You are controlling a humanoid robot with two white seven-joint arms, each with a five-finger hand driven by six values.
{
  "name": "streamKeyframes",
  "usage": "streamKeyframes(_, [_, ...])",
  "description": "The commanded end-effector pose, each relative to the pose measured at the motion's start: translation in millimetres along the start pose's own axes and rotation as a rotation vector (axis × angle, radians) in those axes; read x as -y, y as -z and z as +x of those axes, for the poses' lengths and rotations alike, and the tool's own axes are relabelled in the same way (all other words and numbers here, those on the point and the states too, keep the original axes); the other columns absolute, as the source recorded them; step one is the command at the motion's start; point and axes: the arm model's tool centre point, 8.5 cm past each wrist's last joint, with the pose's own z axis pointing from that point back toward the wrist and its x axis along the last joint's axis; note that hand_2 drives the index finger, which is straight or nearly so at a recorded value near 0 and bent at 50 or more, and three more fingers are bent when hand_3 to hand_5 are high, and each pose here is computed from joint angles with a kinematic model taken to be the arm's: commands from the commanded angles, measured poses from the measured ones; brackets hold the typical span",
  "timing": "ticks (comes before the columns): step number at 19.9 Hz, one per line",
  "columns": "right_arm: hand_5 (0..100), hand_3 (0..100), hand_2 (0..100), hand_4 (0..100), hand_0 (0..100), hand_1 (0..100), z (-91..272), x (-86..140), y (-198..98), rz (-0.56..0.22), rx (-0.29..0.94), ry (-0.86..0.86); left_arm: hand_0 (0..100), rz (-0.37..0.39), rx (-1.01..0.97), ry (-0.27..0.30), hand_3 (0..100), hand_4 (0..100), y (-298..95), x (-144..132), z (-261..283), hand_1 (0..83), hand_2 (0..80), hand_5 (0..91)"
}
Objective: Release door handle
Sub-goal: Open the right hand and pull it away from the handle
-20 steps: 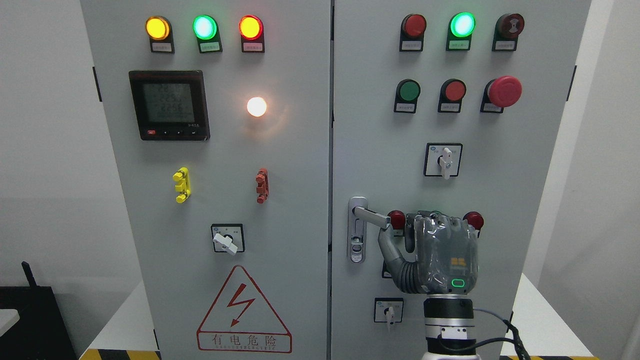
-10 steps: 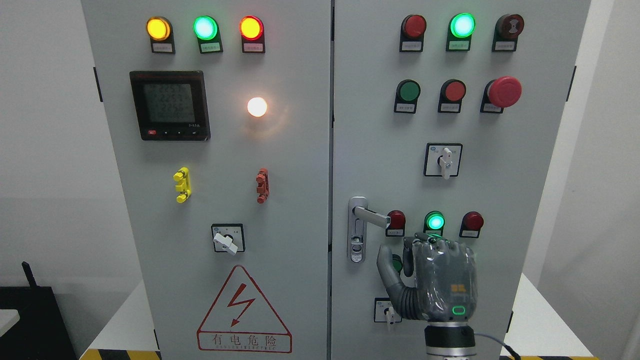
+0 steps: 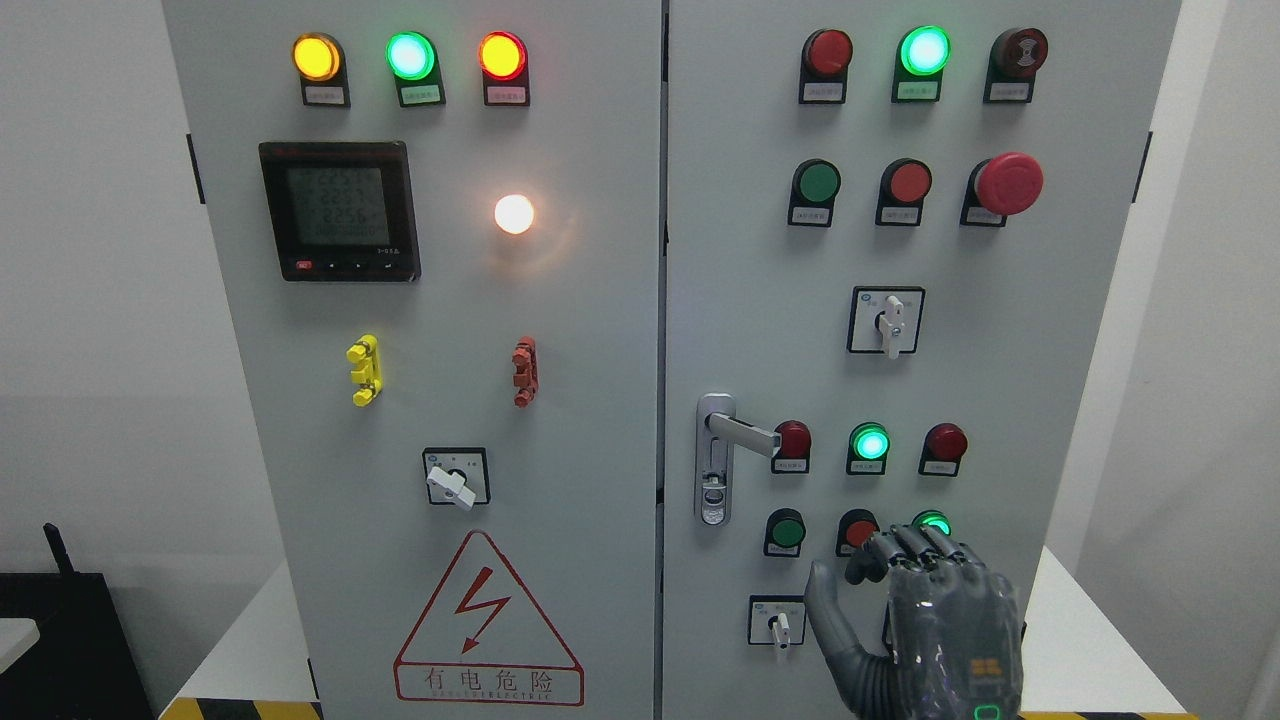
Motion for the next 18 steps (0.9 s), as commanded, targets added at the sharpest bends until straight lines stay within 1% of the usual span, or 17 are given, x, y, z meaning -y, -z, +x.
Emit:
streamKeyframes(1, [0,0,0,0,50,23,-22,34,0,-0.094,-0.047,-0.031,12,-0.004,0.015,0.013,0,0,1,1,5,38.9,0.0,0.0])
streamKeyframes(3, [0,0,0,0,49,22,-20,34,0,-0.096,-0.034,-0.024,12,-0.004,0.015,0.013,0,0,1,1,5,38.9,0.0,0.0])
streamKeyframes(9, [0,0,0,0,43,27,-16,35,-1,-0.107,-0.005,-0.011,12,-0.004,0.015,0.013,0,0,1,1,5,38.9,0.0,0.0])
streamKeyframes(18, [0,0,0,0,42,28,-10,34,1,-0.103,0.015,0.005,12,-0.005,0.015,0.014,0,0,1,1,5,38.9,0.0,0.0])
